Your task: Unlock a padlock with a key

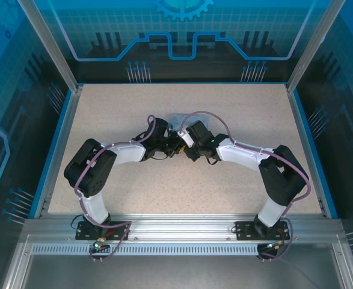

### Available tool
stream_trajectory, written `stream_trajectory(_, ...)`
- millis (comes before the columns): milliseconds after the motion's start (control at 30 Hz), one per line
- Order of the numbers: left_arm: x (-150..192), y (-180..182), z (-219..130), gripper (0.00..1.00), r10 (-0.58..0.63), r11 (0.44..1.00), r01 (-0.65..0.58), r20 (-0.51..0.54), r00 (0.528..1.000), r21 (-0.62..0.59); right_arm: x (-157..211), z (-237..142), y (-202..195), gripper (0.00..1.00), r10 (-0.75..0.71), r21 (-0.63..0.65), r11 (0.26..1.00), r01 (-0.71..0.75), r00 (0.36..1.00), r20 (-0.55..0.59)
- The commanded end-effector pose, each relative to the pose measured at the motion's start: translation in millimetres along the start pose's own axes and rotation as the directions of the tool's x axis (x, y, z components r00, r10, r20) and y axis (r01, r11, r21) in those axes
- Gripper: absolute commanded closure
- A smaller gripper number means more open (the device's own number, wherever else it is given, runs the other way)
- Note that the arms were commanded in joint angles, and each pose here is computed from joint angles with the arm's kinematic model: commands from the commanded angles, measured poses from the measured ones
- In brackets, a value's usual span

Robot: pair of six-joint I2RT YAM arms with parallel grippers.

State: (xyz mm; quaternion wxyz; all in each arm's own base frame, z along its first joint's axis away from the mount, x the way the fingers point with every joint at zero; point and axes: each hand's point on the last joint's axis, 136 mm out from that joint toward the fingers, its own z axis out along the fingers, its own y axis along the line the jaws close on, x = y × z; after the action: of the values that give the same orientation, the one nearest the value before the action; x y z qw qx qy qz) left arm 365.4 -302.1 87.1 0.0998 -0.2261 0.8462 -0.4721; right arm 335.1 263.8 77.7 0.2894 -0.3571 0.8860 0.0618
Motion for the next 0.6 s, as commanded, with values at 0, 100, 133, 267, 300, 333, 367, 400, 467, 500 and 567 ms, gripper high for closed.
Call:
stream_trajectory(0, 5, -31, -5, 1.00, 0.045, 0.996, -0.043, -0.028, 0.999, 0.083, -7, -2, 12, 1.00, 0.032, -0.081, 0.996, -0.032, 0.999, 0.010)
stream_trajectory(100, 4, -30, -5, 1.00, 0.047, 0.995, -0.044, -0.025, 0.999, 0.085, -12, -10, 19, 1.00, 0.110, -0.206, 0.973, -0.102, 0.994, 0.028)
stream_trajectory(133, 4, -30, -5, 1.00, 0.048, 0.995, -0.046, -0.024, 0.999, 0.087, -15, -15, 23, 1.00, 0.146, -0.267, 0.955, -0.131, 0.989, 0.037)
stream_trajectory(267, 3, -27, -4, 1.00, 0.047, 0.995, -0.045, -0.020, 0.999, 0.090, -28, -34, 27, 1.00, 0.306, -0.482, 0.840, -0.248, 0.951, 0.044)
stream_trajectory(300, 3, -27, -4, 1.00, 0.048, 0.995, -0.046, -0.018, 0.999, 0.089, -31, -37, 26, 1.00, 0.339, -0.523, 0.808, -0.270, 0.940, 0.039)
stream_trajectory(333, 3, -27, -3, 1.00, 0.047, 0.995, -0.045, -0.018, 0.999, 0.091, -33, -41, 26, 1.00, 0.374, -0.569, 0.769, -0.292, 0.927, 0.029)
stream_trajectory(367, 3, -26, -3, 1.00, 0.045, 0.995, -0.044, -0.018, 0.999, 0.090, -35, -43, 26, 1.00, 0.406, -0.608, 0.728, -0.315, 0.914, 0.013)
stream_trajectory(400, 3, -25, -3, 1.00, 0.045, 0.995, -0.044, -0.018, 0.999, 0.089, -36, -45, 25, 1.00, 0.428, -0.637, 0.697, -0.328, 0.904, 0.003)
stream_trajectory(467, 3, -25, -3, 1.00, 0.046, 0.995, -0.044, -0.015, 0.999, 0.089, -39, -47, 22, 1.00, 0.473, -0.689, 0.629, -0.361, 0.880, -0.030)
stream_trajectory(500, 2, -25, -2, 1.00, 0.045, 0.995, -0.044, -0.014, 0.999, 0.091, -40, -47, 20, 1.00, 0.490, -0.703, 0.607, -0.370, 0.871, -0.036)
stream_trajectory(567, 2, -25, -2, 1.00, 0.045, 0.995, -0.044, -0.014, 0.999, 0.090, -39, -47, 16, 1.00, 0.516, -0.719, 0.577, -0.388, 0.855, -0.048)
